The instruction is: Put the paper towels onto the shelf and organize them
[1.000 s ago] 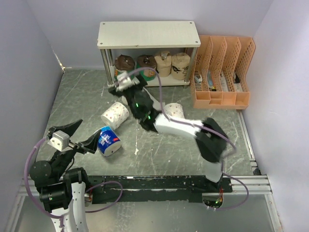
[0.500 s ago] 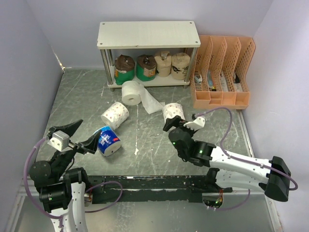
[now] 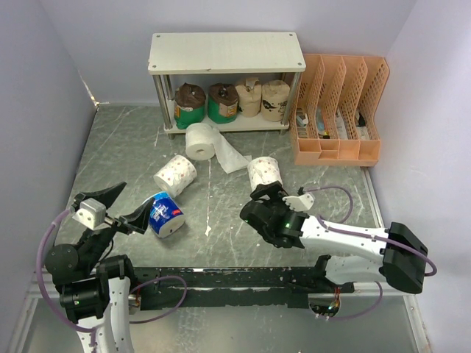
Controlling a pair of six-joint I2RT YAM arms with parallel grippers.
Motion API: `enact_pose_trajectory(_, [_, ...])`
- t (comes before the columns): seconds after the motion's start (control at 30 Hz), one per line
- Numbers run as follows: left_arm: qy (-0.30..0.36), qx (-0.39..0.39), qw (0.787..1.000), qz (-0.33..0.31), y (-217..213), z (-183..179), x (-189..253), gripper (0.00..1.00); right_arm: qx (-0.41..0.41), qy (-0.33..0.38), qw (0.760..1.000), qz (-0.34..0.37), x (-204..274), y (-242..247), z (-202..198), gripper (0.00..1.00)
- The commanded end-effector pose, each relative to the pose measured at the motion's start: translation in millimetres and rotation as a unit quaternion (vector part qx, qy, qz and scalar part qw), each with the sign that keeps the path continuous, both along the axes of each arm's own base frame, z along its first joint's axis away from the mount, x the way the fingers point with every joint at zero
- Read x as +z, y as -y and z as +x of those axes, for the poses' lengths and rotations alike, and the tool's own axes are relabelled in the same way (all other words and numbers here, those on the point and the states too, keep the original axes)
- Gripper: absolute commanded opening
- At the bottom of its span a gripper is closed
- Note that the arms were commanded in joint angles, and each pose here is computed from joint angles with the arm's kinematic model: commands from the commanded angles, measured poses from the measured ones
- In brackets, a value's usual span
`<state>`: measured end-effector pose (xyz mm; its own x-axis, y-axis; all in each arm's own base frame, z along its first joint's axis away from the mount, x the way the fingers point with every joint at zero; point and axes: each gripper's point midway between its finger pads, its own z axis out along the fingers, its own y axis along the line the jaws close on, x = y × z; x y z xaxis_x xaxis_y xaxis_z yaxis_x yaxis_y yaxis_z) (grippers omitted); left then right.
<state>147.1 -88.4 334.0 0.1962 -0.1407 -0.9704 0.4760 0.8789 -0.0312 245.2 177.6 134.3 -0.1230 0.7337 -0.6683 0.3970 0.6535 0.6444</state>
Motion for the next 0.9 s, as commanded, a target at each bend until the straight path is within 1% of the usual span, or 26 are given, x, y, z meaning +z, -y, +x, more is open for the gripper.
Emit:
enact_pose_trajectory(0.0, [0.016,0.007,1.0,0.002,-1,-6,9,0.99,-0.06,0.043,0.996,0.049,4,15,9,0.85])
enact_pose_trajectory(0.17, [0.016,0.008,1.0,0.002,-1,-5,9,0.99,-0.07,0.037,0.994,0.071,-7,19,18,0.83])
enact_pose_trajectory(0.33, [0.016,0.011,1.0,0.002,-2,-5,9,0.99,-0.086,0.013,0.995,0.051,-15,31,38,0.83])
enact_pose_trajectory(0.67, [0.015,0.011,1.0,0.002,-2,-5,9,0.99,-0.06,-0.027,0.996,0.056,-45,24,73,0.85])
enact_pose_trajectory(0.7, [0.016,0.011,1.0,0.002,-2,-5,9,0.99,-0.054,-0.03,0.996,0.057,-49,23,75,0.83])
enact_pose_trajectory(0.83, [0.016,0.012,1.0,0.002,-2,-4,9,0.99,-0.052,-0.04,0.996,0.062,-60,25,79,0.72])
enact_pose_trajectory(0.87, [0.016,0.011,1.0,0.002,-2,-5,9,0.99,-0.054,-0.039,0.996,0.056,-60,26,80,0.66])
